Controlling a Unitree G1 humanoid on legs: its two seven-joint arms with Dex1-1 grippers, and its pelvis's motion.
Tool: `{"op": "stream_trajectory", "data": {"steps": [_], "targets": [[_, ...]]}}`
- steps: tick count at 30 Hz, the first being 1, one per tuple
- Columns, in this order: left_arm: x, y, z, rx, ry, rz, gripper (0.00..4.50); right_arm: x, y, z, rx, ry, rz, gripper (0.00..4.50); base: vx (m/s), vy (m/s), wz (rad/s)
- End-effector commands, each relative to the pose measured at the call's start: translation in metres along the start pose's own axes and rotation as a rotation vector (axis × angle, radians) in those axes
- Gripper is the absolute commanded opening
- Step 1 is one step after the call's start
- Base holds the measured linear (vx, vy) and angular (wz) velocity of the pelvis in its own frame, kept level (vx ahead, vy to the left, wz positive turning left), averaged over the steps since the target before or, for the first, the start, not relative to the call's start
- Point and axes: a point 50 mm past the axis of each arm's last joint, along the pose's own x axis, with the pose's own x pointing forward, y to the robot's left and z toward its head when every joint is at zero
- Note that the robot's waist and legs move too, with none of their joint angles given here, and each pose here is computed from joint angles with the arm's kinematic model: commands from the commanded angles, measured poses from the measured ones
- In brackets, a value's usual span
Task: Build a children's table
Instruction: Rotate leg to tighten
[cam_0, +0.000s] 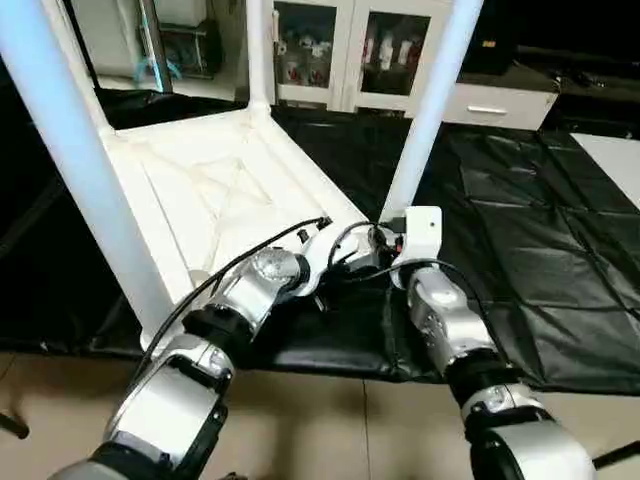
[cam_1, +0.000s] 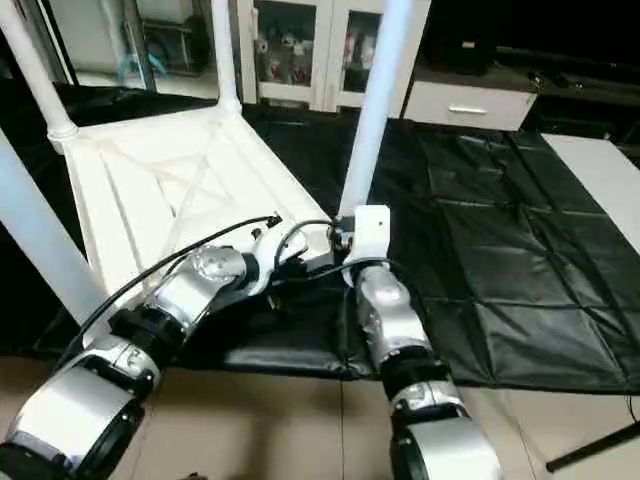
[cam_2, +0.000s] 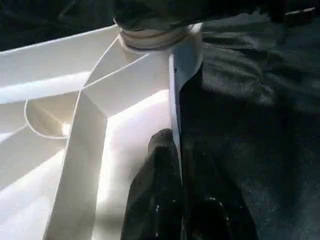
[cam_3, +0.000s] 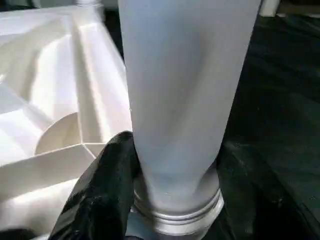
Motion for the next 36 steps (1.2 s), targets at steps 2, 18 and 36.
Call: {"op": "stream_trajectory", "data": {"steps": [2, 18, 36], "targets": [[-0.005, -0.008, -0.021, 0.036, 0.031, -0.085, 0.0, -0.005, -0.013, 0.016, -0.038, -0.093, 0.053, 2.71, 0.0, 0.0, 0.0], [-0.04, -0.042, -0.046, 0.186, 0.12, -0.74, 0.0, -0.059, -0.037, 0.01, -0.381, 0.184, 0.849, 3.97, 0.0, 0.0, 0.0], [-0.05, -0.036, -0.047, 0.242, 0.201, -0.78, 0.0, -0.076, -0.031, 0.006, -0.389, 0.274, 1.068, 3.55, 0.0, 0.0, 0.0]]}}
